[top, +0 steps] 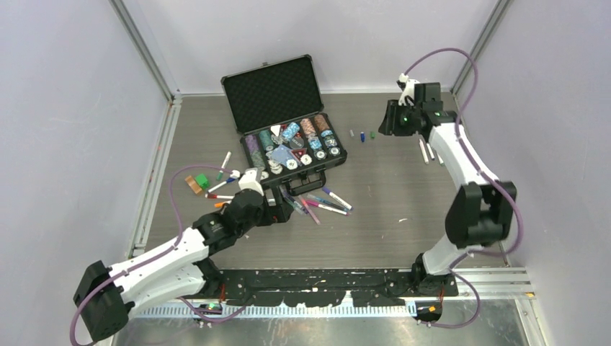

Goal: Open the pen caps
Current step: Place the pen cap at the center of the board, then pick up the pen from the center of the board.

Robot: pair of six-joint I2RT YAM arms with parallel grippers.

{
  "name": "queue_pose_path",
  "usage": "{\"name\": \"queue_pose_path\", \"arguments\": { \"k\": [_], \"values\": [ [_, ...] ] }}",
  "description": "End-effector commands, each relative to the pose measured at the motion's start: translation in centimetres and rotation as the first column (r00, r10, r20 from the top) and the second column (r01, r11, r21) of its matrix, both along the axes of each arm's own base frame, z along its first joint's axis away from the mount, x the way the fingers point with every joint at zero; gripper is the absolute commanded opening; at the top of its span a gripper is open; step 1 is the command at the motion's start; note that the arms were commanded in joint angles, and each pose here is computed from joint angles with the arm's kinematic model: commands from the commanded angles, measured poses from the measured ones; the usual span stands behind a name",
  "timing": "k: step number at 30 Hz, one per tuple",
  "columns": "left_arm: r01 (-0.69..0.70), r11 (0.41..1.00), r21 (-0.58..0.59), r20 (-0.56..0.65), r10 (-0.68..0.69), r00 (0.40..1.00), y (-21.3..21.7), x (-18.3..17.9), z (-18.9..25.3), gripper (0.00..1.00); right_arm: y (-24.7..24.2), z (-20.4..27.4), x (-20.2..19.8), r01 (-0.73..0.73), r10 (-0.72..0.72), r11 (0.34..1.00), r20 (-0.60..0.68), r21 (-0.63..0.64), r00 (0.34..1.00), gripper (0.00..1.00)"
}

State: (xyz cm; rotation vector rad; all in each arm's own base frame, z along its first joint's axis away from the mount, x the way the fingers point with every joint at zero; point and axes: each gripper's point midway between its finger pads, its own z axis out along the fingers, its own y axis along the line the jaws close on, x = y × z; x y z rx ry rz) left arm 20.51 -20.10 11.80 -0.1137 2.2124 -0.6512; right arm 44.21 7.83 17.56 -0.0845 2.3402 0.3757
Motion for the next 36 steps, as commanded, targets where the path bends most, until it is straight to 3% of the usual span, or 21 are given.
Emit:
{"name": "queue_pose_path", "arguments": {
  "k": [1, 6, 12, 19, 23, 27, 31, 36],
  "values": [
    [-0.077, 0.996, -0.034, -0.045, 0.075, 0.996, -0.5, 1.0, 0.0, 0.94, 1.5, 4.1, -4.8, -0.146, 0.14, 0.988, 0.093, 0.051, 0.986, 0.44],
    [-0.115, 0.993, 0.001, -0.115, 0.115, 0.987, -1.3, 1.7, -1.4, 0.91, 1.1, 6.6, -9.2, -0.197, 0.183, 0.978, 0.182, 0.065, 0.966, 0.54],
    [-0.123, 0.988, 0.088, -0.205, 0.139, 0.969, -2.4, 2.5, -3.1, 0.72, 2.4, 5.2, -12.3, -0.306, 0.276, 0.94, 0.196, 0.149, 0.941, 0.55],
    [-0.139, 0.92, 0.366, -0.318, 0.264, 0.911, -1.0, 2.9, -5.6, 0.51, 2.0, 3.6, -12.6, -0.31, 0.281, 0.929, 0.159, 0.202, 0.946, 0.55],
    [-0.116, 0.849, 0.515, -0.282, 0.295, 0.913, 0.9, 3.9, -6.0, 0.5, 2.1, 3.1, -12.9, -0.318, 0.292, 0.923, 0.142, 0.219, 0.946, 0.54],
    [-0.182, 0.86, 0.476, -0.278, 0.344, 0.897, 1.8, 4.5, -5.2, 0.52, 2.1, 3.0, -12.9, -0.325, 0.3, 0.919, 0.137, 0.223, 0.944, 0.55],
    [-0.465, 0.809, 0.36, -0.305, 0.573, 0.76, 3.6, 4.1, -5.4, 0.63, 2.1, 2.7, -12.9, -0.325, 0.305, 0.919, 0.12, 0.225, 0.945, 0.54],
    [-0.659, 0.678, 0.326, -0.312, 0.735, 0.602, 6.1, 4.6, -5.5, 0.64, 2.0, 2.6, -12.9, -0.323, 0.304, 0.919, 0.113, 0.228, 0.946, 0.54]
  ]
}}
